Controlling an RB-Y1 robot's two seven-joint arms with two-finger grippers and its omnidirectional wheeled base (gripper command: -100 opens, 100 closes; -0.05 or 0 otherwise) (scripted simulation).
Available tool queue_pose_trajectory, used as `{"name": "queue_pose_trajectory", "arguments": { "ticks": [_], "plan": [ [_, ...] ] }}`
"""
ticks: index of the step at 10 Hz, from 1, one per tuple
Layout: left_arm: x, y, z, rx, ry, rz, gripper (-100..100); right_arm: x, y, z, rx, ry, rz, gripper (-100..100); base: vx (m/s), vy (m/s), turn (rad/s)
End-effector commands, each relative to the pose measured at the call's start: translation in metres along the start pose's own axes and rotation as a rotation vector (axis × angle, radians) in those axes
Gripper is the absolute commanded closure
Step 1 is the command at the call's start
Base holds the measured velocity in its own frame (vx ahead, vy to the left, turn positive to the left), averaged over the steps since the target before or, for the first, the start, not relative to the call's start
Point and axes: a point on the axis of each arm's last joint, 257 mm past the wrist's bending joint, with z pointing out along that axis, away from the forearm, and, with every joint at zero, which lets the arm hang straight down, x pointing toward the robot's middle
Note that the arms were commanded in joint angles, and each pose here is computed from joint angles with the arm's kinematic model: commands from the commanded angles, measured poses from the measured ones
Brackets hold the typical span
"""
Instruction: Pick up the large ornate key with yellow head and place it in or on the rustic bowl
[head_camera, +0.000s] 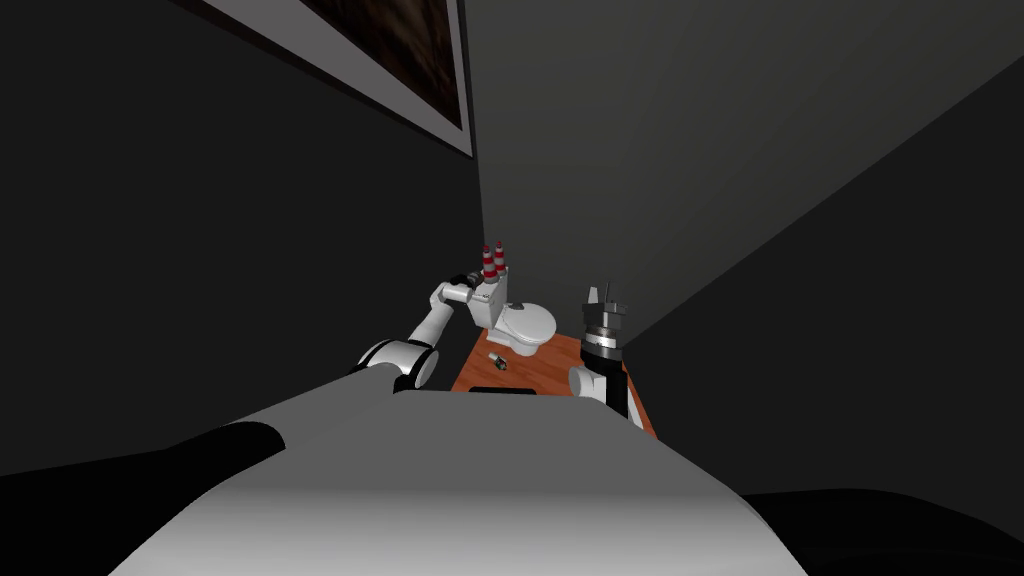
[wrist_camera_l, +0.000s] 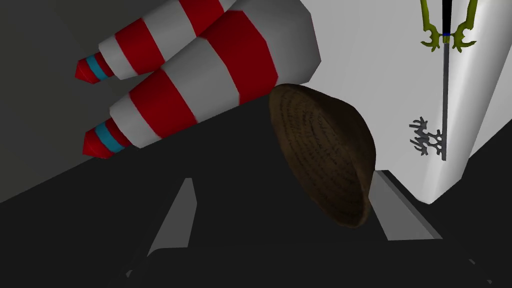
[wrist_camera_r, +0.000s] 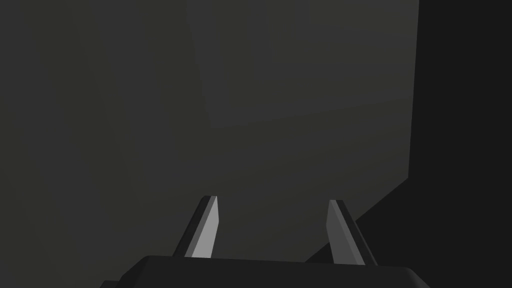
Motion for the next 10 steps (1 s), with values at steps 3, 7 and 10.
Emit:
{"name": "queue_pose_trajectory", "arguments": {
  "ticks": [3, 7, 10],
  "plan": [
    [0.004, 0.016, 0.008, -0.095, 0.015, 0.005, -100, 0.0, 0.0, 0.0, 0.0, 0.0, 0.0, 0, 0.018, -0.003, -0.009],
    [0.009, 0.027, 0.014, -0.206, 0.037, 0.015, -100, 0.0, 0.0, 0.0, 0.0, 0.0, 0.0, 0, 0.029, 0.001, -0.01],
    [0.016, 0.056, 0.014, -0.318, 0.057, 0.017, -100, 0.0, 0.0, 0.0, 0.0, 0.0, 0.0, 0, 0.038, 0.0, -0.013]
  ]
}}
